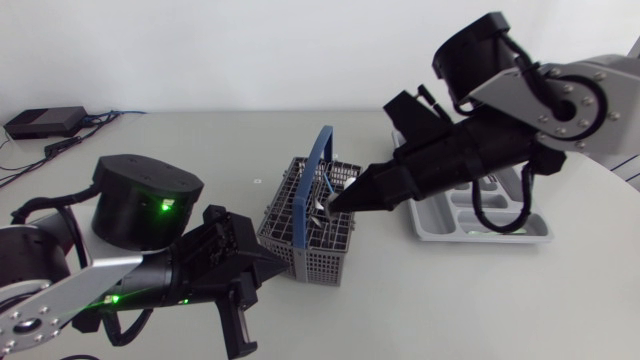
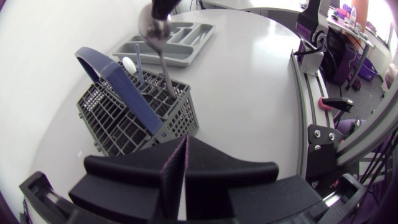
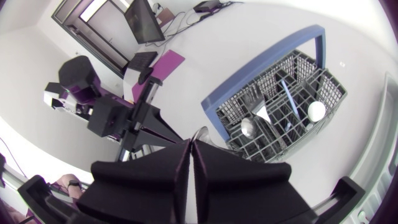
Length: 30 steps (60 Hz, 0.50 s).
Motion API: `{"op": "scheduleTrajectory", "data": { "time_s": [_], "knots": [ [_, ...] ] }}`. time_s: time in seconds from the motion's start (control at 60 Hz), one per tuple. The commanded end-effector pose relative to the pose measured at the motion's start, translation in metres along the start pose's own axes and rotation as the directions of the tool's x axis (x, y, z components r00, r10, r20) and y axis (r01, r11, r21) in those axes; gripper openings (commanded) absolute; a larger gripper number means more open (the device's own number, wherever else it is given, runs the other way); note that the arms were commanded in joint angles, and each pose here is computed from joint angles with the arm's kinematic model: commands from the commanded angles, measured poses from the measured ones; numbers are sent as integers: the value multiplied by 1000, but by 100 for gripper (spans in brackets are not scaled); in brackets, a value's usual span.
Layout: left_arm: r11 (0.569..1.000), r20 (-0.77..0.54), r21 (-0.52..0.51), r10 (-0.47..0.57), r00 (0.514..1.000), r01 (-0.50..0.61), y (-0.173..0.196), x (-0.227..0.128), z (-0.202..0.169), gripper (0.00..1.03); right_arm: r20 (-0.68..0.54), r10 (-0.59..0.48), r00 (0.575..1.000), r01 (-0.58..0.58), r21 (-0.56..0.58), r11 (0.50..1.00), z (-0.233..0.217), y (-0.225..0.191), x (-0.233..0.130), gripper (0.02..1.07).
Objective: Unload the cutlery basket into the drawer organizer.
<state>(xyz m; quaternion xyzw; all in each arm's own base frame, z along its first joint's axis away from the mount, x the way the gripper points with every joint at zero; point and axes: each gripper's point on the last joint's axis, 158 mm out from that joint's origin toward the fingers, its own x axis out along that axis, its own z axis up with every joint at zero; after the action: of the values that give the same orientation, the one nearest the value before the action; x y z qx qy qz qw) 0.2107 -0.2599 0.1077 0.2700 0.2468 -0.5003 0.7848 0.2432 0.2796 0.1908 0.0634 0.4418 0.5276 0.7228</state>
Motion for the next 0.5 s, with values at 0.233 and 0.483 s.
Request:
{"op": "scheduleTrajectory", "data": {
  "time_s": [0.233, 0.483],
  "knots": [
    [1000, -18, -18, -19, 1000, 19, -7, 2, -10, 16, 228, -35, 973, 25, 49, 998, 25, 0, -103, 8],
    [1000, -17, -19, -13, 1000, 12, -5, 0, -11, 16, 248, -412, 877, 390, 133, 911, -23, -109, -148, 8]
  ]
}}
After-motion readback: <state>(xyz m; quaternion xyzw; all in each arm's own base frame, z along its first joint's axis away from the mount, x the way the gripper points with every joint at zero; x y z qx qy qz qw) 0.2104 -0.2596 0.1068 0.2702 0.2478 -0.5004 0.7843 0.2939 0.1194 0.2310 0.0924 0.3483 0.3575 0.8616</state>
